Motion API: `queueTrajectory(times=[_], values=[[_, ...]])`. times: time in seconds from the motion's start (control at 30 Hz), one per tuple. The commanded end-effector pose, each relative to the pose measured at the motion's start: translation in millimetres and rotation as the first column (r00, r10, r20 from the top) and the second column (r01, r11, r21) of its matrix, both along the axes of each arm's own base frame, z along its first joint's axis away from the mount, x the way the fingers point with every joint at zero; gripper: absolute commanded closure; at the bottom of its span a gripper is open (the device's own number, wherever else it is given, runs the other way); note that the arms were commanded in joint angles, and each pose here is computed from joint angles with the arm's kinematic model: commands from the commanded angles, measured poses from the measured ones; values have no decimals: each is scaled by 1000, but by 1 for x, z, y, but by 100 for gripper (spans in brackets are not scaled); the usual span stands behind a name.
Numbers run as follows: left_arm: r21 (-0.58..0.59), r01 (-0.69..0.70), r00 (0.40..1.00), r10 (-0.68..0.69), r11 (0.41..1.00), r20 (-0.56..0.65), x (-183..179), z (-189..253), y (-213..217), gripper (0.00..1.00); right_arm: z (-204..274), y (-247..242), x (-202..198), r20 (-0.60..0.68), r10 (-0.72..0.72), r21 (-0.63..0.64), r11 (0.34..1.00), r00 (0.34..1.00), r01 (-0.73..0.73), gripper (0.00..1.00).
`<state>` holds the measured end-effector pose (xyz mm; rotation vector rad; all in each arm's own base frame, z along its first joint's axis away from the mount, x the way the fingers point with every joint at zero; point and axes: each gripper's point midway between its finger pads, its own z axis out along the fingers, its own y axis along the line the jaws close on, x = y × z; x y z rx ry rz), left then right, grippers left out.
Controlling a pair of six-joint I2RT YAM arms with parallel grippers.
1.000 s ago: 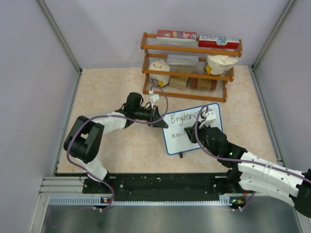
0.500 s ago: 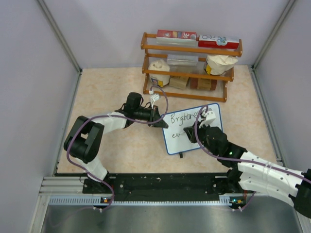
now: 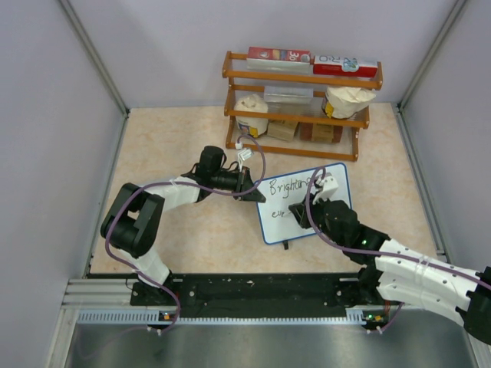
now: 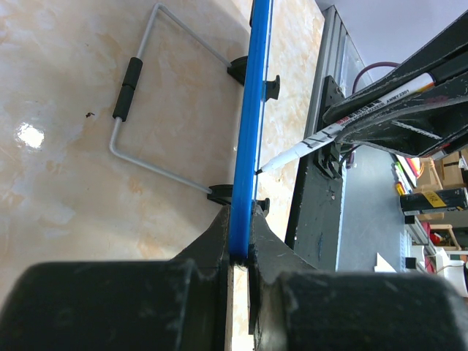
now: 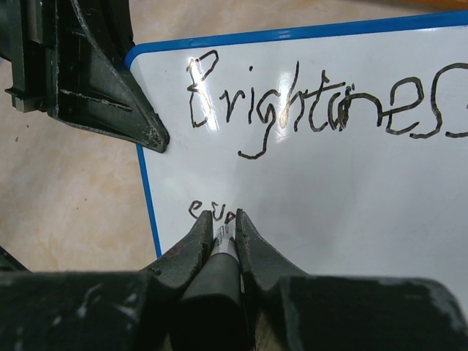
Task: Write a sentence on the whiteboard
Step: Write with the whiteboard marker on the whiteboard.
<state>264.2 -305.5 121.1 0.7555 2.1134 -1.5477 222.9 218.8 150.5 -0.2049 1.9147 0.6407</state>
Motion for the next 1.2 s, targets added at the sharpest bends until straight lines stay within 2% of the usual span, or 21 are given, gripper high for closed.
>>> queueTrajectory(times=[0.0, 0.6, 0.8, 1.17], values=[[142, -61, 995, 50, 988, 82, 10, -41, 7, 100, -6, -5, 1, -16, -13, -19, 1000, 1000, 13, 100], [143, -62, 995, 50, 988, 83, 9, -41, 8, 100, 15, -19, 12, 44, -97, -2, 995, 994, 97, 100], [144, -62, 995, 50, 988, 85, 10, -41, 8, 100, 47, -14, 9, 114, -66, 79, 995, 991, 58, 100], [145, -64, 995, 52, 987, 86, 10, -41, 8, 100, 43, -7, 20, 114, -66, 36, 997, 991, 62, 100]])
